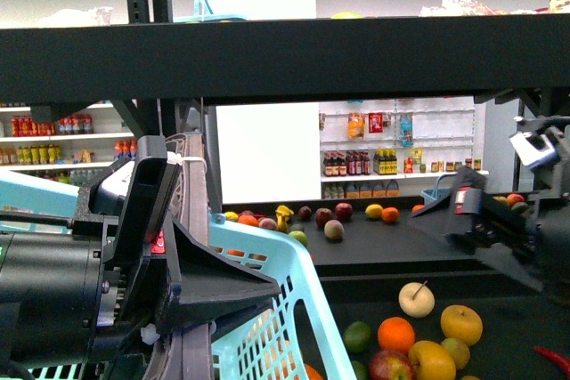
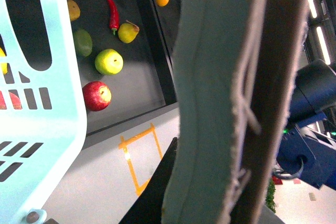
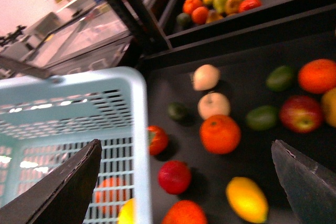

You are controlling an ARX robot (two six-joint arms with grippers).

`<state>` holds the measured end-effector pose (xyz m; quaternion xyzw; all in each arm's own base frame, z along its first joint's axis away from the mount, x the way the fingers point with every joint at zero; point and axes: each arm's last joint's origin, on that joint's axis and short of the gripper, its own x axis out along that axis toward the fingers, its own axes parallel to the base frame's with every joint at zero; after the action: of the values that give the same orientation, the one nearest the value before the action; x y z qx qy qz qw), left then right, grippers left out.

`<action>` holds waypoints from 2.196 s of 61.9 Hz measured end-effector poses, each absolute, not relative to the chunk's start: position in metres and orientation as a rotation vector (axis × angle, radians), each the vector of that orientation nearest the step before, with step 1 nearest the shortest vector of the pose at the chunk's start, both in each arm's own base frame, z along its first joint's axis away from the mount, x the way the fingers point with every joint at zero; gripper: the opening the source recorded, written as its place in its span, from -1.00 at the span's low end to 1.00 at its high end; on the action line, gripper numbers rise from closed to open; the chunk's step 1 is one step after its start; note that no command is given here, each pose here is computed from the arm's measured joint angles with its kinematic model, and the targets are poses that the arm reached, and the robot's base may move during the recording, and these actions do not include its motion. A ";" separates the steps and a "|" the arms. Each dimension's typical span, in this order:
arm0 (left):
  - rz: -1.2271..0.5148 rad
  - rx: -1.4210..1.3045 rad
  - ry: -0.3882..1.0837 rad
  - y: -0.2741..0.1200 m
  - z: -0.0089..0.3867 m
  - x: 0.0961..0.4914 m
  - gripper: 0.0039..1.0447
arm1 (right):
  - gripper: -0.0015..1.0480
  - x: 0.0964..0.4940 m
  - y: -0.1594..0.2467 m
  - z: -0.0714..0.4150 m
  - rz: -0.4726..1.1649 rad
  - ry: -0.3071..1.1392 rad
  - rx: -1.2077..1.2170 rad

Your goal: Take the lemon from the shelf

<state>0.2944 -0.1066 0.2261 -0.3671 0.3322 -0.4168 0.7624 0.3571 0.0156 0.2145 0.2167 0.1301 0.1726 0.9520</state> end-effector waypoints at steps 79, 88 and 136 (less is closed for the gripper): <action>-0.908 -0.798 0.723 -0.107 0.226 0.294 -0.82 | 0.86 0.496 0.107 -0.060 0.420 0.674 -0.071; -0.908 -0.798 0.723 -0.107 0.226 0.294 -0.82 | 0.86 0.501 0.110 -0.067 0.414 0.685 -0.083; -0.908 -0.798 0.723 -0.107 0.226 0.294 -0.82 | 0.12 0.497 0.097 -0.063 0.372 0.705 -0.072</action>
<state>0.2943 -0.1067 0.2261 -0.3667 0.3323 -0.4173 0.7622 0.4971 0.0972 -0.0632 -0.0350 0.3433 0.1810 0.9210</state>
